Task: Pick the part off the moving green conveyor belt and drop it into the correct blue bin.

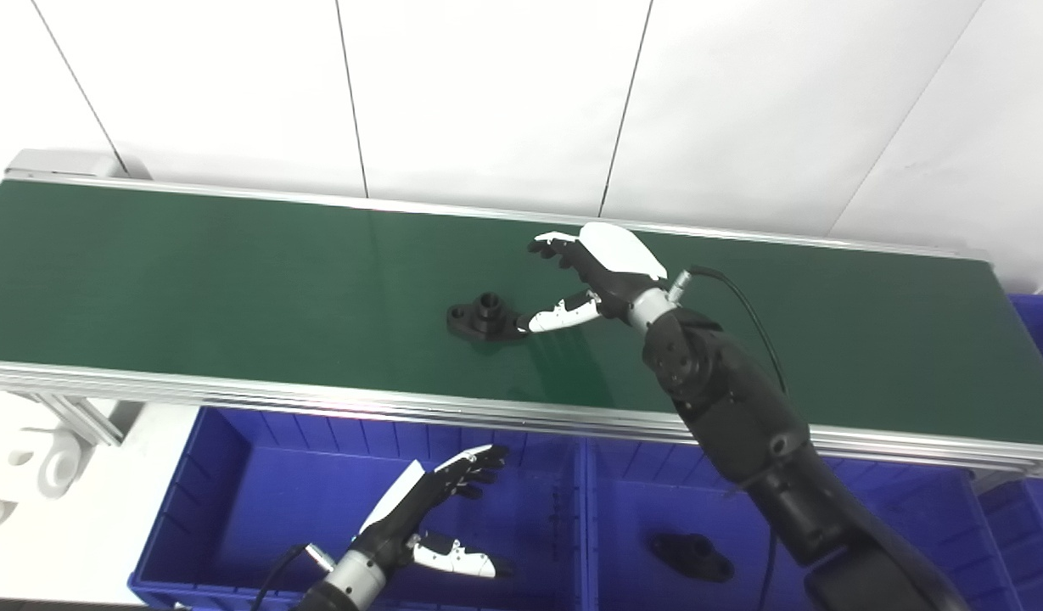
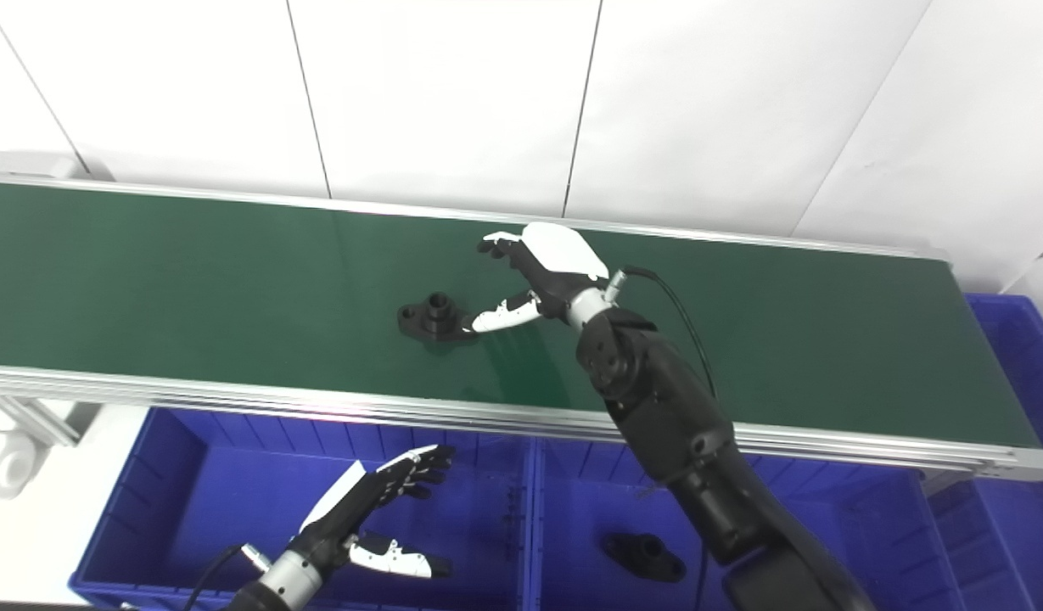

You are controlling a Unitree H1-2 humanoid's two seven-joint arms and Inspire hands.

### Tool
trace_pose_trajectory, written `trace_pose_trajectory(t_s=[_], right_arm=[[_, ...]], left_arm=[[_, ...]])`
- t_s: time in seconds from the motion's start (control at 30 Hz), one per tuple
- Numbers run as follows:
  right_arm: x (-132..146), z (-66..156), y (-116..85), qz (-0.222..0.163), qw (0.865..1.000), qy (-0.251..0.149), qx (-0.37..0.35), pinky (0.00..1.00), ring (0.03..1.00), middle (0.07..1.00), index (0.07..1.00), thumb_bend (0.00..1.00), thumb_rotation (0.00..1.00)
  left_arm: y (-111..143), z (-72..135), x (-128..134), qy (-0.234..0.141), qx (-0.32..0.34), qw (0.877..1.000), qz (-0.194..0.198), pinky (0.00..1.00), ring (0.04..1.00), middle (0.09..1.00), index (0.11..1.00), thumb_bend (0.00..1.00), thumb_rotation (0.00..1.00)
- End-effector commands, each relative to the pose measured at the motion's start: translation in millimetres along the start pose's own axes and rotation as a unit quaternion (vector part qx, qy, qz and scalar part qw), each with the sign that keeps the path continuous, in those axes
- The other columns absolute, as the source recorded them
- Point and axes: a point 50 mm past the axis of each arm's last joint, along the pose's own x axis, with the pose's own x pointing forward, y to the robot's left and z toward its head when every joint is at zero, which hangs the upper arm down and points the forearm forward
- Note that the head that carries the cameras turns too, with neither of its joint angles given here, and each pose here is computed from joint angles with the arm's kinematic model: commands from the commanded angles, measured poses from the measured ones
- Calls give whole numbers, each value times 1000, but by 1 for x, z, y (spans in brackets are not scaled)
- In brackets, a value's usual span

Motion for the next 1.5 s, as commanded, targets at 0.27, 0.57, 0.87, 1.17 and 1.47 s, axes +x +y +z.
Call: trace_pose_trajectory(t_s=[0.27,0.57,0.87,1.17,1.47], right_arm=[[18,9,-23,0,998,-6,-65,732,808,832,851,788,426],[19,0,-4,13,997,1,-81,711,785,810,842,772,411],[12,-18,22,26,992,12,-122,566,655,696,784,694,172],[-3,-33,36,11,993,-4,-114,225,288,474,584,541,0],[-8,-38,35,-11,993,-10,-120,341,418,444,532,521,0]], left_arm=[[3,17,18,-42,22,999,10,756,813,854,865,639,253],[-1,19,21,-46,22,999,11,757,816,860,870,640,265],[-4,23,21,-51,16,998,16,761,826,867,876,638,265],[-4,26,21,-55,18,998,17,748,828,869,875,641,277],[-4,27,22,-55,14,998,19,744,827,869,872,645,271]])
